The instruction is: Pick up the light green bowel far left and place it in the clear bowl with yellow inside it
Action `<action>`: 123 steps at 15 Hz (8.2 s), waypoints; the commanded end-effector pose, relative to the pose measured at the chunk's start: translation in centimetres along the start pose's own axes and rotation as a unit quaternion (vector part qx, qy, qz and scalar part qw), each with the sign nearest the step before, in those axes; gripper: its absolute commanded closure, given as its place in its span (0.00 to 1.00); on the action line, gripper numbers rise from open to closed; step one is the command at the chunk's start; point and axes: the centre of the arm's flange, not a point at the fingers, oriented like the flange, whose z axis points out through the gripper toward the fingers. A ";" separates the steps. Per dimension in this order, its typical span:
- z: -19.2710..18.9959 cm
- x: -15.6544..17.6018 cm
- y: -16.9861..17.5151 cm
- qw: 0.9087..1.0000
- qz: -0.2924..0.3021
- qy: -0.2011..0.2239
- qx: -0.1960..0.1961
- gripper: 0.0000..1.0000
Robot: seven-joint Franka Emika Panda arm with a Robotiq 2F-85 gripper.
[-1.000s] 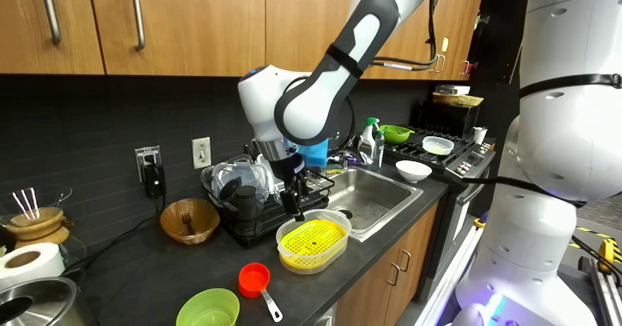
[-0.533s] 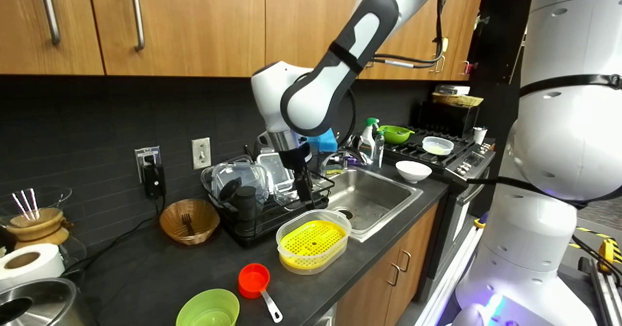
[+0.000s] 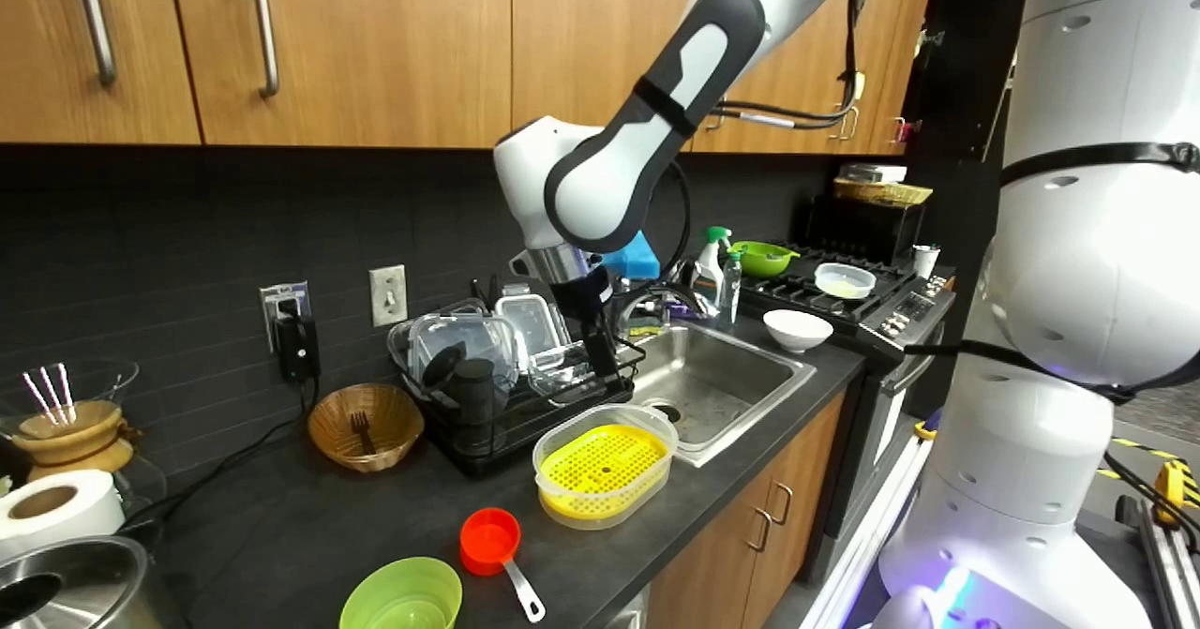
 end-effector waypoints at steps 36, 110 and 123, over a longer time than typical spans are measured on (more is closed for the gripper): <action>3.5 16.0 -6.9 0.970 -0.242 0.026 0.018 0.00; 3.6 28.6 -16.8 0.809 -0.584 0.019 -0.066 0.00; 8.7 31.2 -15.2 0.764 -0.626 0.149 -0.037 0.27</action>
